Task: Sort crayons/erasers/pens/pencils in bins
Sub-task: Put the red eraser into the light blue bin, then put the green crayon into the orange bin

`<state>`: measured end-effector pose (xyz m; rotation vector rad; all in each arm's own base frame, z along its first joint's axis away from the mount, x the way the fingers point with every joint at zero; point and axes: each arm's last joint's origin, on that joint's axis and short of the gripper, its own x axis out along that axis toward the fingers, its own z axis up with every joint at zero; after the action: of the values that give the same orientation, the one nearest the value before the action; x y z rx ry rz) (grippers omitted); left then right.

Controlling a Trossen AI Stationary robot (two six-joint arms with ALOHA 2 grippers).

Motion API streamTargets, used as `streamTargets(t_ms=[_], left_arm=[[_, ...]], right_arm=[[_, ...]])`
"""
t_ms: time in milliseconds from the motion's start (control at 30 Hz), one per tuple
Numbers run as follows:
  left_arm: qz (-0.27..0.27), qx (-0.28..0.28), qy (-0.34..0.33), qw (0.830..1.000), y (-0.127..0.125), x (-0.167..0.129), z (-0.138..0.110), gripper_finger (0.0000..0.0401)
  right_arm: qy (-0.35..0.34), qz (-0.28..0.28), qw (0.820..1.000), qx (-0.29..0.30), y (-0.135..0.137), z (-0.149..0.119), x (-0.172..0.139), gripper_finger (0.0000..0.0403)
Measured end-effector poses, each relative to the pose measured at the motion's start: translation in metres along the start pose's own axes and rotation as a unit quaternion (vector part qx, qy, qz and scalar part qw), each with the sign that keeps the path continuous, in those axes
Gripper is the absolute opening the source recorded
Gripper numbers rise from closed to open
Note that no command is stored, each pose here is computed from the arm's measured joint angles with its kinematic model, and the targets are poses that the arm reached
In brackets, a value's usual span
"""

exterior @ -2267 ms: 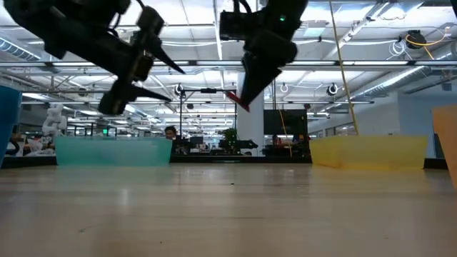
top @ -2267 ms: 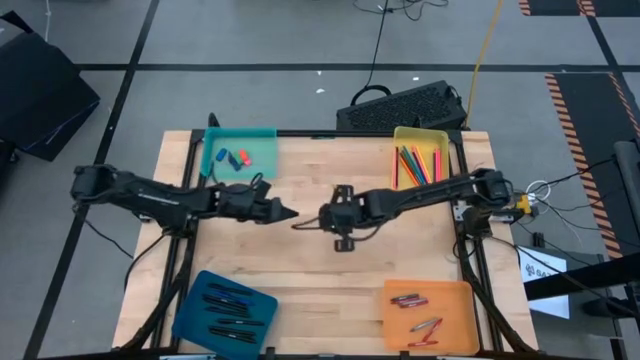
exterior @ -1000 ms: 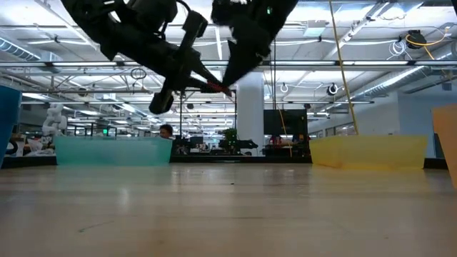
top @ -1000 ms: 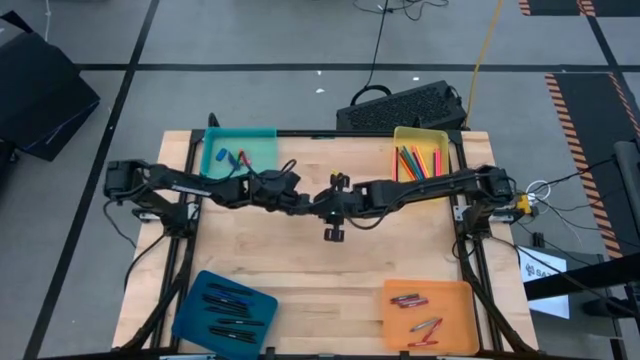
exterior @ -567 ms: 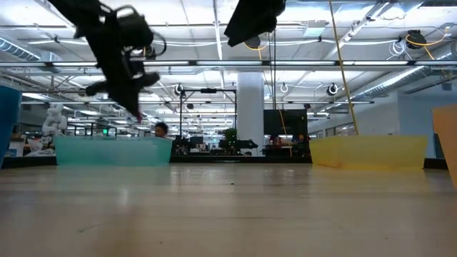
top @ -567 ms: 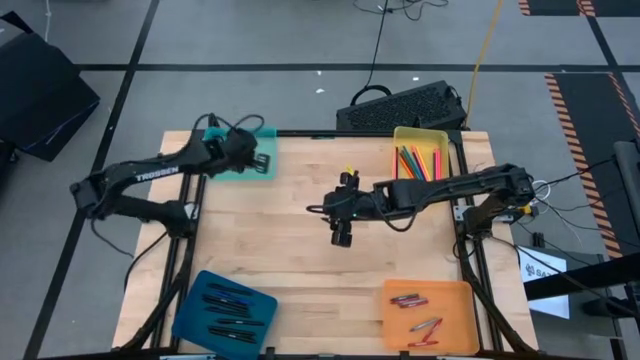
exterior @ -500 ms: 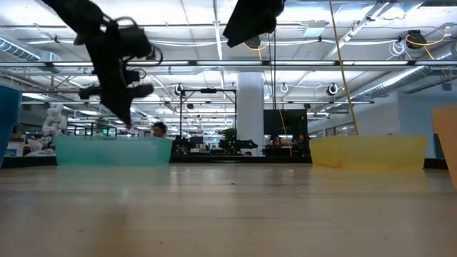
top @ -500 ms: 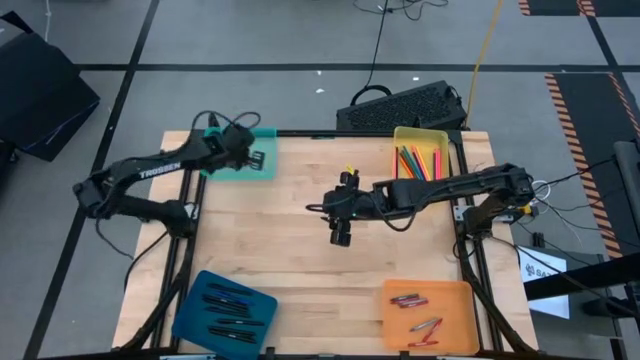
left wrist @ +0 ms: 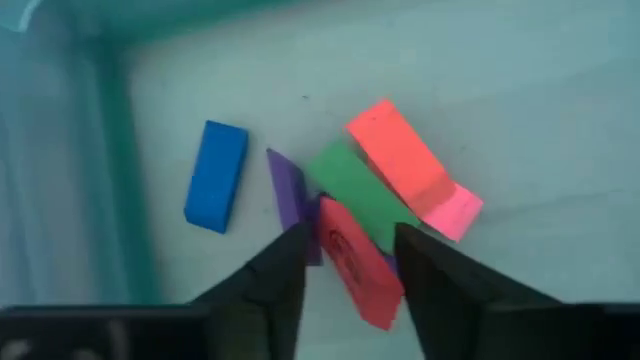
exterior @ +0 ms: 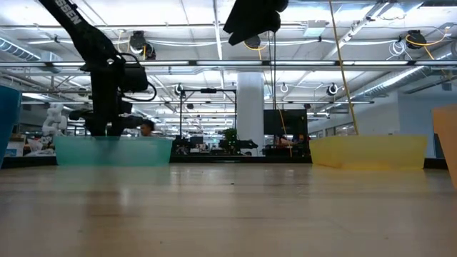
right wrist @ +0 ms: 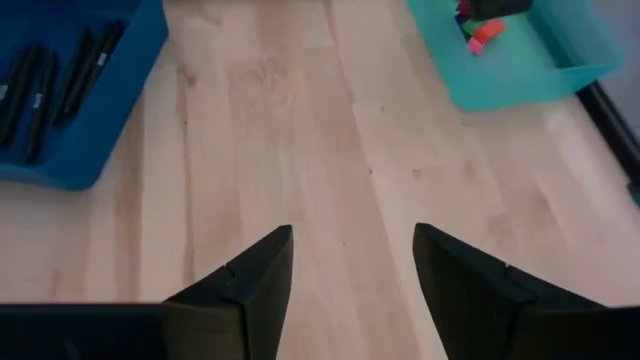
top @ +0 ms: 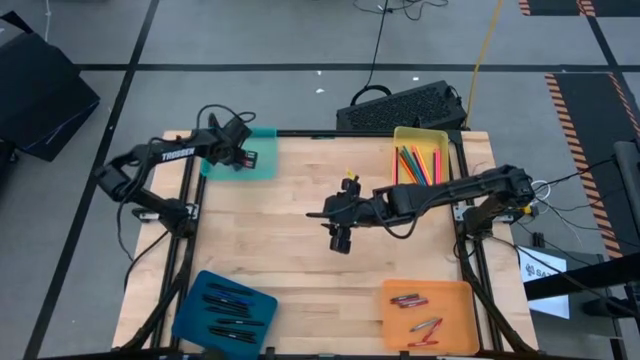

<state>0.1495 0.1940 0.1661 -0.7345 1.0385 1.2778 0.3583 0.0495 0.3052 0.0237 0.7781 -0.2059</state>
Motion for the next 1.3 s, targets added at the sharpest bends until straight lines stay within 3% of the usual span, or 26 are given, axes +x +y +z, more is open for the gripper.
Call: streamTargets(t_ms=[100, 167, 233, 300, 467, 600, 900, 1100, 1300], left_arm=[[-0.046, 0.005, -0.007, 0.999, 0.0, -0.013, 0.007, 0.0192], [-0.118, 0.023, -0.025, 0.992, -0.005, -0.028, 0.015, 0.0215], [-0.206, 0.056, -0.046, 0.976, -0.016, -0.044, 0.022, 0.0229], [-0.258, 0.079, -0.086, 0.959, -0.031, -0.061, 0.029, 0.0235], [-0.246, 0.111, -0.15, 0.951, -0.074, -0.079, 0.031, 0.0231], [-0.252, 0.132, -0.142, 0.948, -0.115, -0.08, 0.039, 0.023], [-0.205, 0.22, -0.06, 0.952, -0.2, -0.05, 0.107, 0.023], [-0.264, 0.278, -0.021, 0.923, -0.229, -0.005, 0.131, 0.023], [-0.263, 0.304, -0.036, 0.915, -0.232, 0.027, 0.154, 0.023]], right_arm=[[0.011, -0.015, 0.999, 0.032, -0.001, -0.003, 0.0, 0.0201], [0.018, -0.023, 0.998, 0.061, -0.005, -0.004, 0.001, 0.0201], [0.019, -0.028, 0.997, 0.07, -0.01, -0.003, 0.002, 0.0201], [0.016, -0.03, 0.997, 0.068, -0.013, -0.002, 0.003, 0.0201], [0.008, -0.036, 0.998, 0.054, -0.023, 0.002, 0.0, 0.0201], [0.002, -0.043, 0.998, 0.052, -0.033, 0.004, -0.003, 0.0201], [-0.006, -0.029, 0.998, 0.051, -0.049, 0.009, -0.016, 0.0201], [0.01, -0.028, 0.996, 0.086, -0.049, 0.004, -0.032, 0.0201], [0.029, -0.02, 0.994, 0.103, -0.041, -0.002, -0.039, 0.0201]])
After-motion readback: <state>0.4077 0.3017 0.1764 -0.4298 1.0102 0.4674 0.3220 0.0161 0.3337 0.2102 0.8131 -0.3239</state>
